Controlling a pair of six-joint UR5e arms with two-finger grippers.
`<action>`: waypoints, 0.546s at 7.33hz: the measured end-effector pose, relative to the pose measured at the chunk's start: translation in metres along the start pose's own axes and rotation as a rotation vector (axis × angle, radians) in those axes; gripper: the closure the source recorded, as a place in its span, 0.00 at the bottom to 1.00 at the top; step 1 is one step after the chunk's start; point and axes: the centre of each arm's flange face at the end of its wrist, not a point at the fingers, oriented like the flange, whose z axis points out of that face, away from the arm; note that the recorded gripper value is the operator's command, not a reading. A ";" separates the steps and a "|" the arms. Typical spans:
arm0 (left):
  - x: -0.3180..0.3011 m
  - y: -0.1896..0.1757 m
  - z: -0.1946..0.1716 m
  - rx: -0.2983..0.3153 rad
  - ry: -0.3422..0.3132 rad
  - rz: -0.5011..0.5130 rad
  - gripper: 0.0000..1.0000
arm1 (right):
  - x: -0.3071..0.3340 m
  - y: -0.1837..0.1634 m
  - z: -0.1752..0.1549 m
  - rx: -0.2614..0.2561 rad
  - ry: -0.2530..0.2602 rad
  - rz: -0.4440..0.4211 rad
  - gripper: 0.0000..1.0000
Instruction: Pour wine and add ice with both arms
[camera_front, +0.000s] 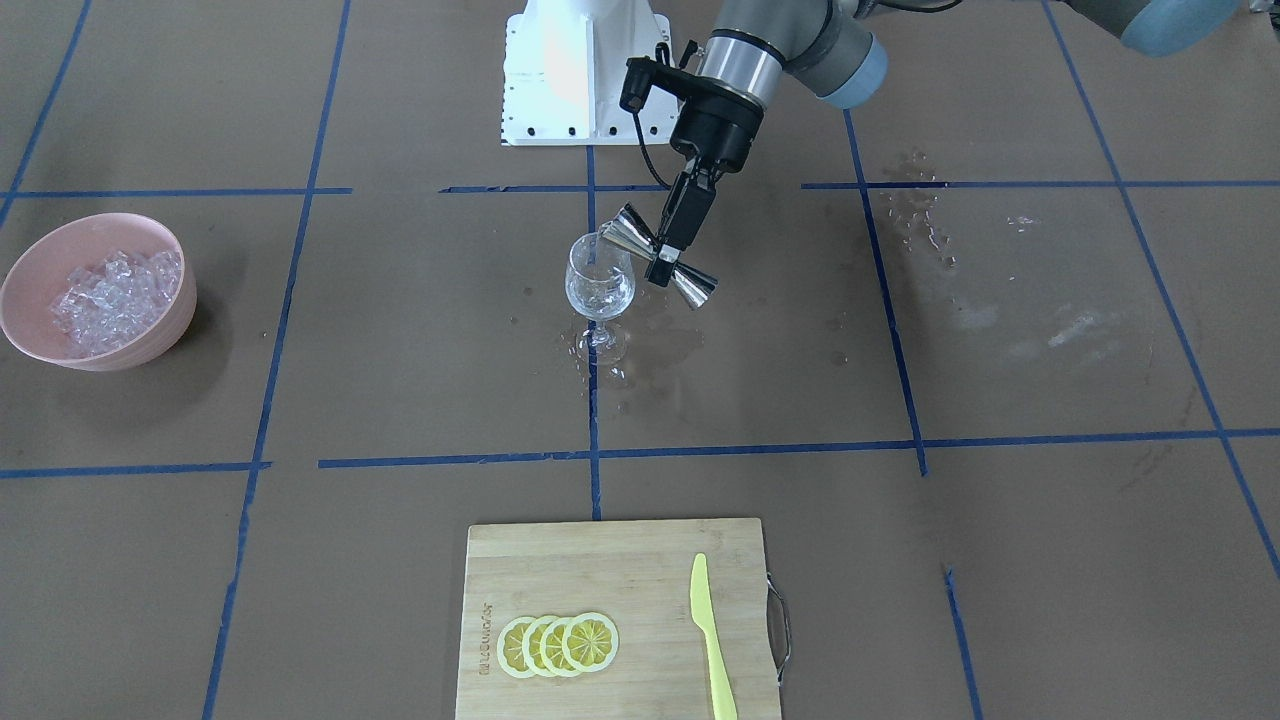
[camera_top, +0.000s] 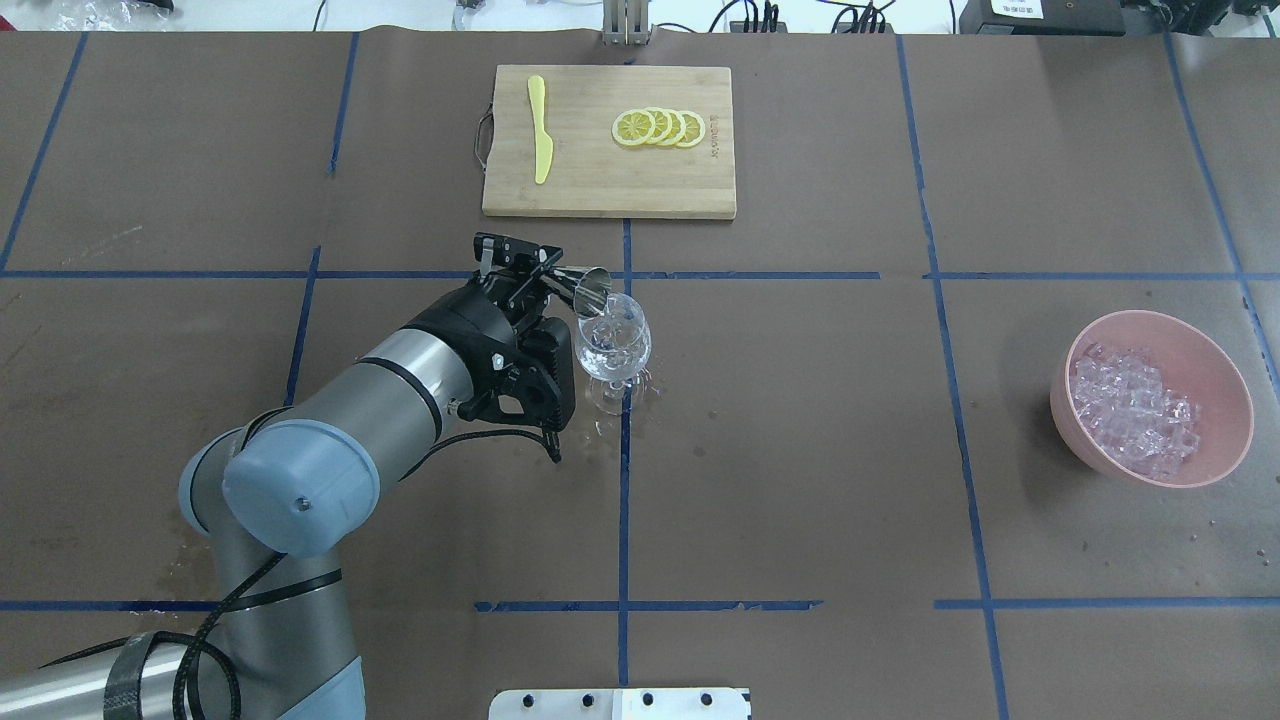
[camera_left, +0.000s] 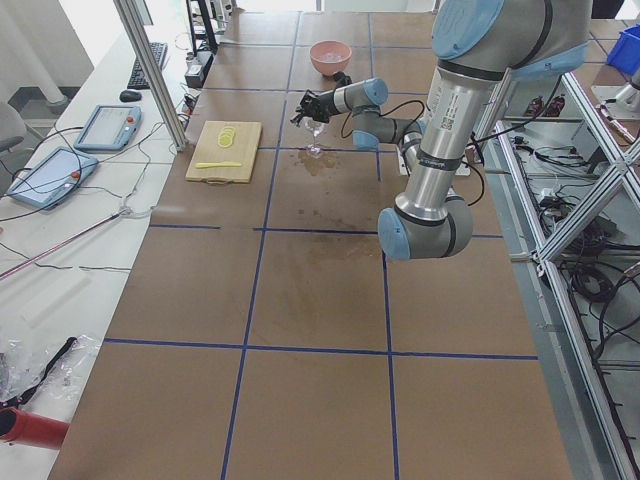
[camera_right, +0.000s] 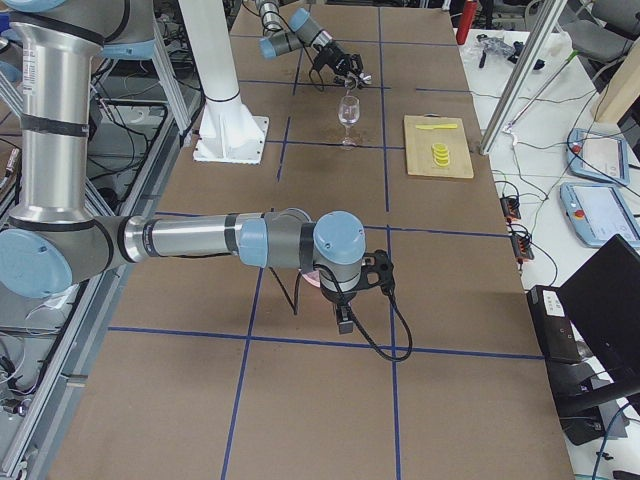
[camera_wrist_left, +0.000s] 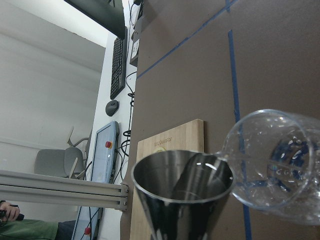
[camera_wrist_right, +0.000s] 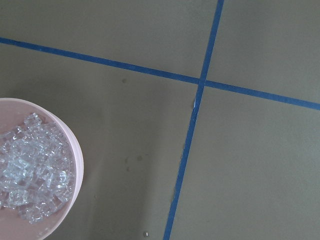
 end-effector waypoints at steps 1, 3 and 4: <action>-0.003 -0.003 0.000 -0.015 -0.010 0.051 1.00 | 0.001 0.000 -0.001 0.002 0.001 0.002 0.00; -0.008 -0.006 0.000 -0.040 -0.024 0.124 1.00 | 0.003 0.003 -0.001 0.002 0.000 0.010 0.00; -0.009 -0.008 0.001 -0.051 -0.024 0.142 1.00 | 0.004 0.006 -0.001 0.003 0.000 0.014 0.00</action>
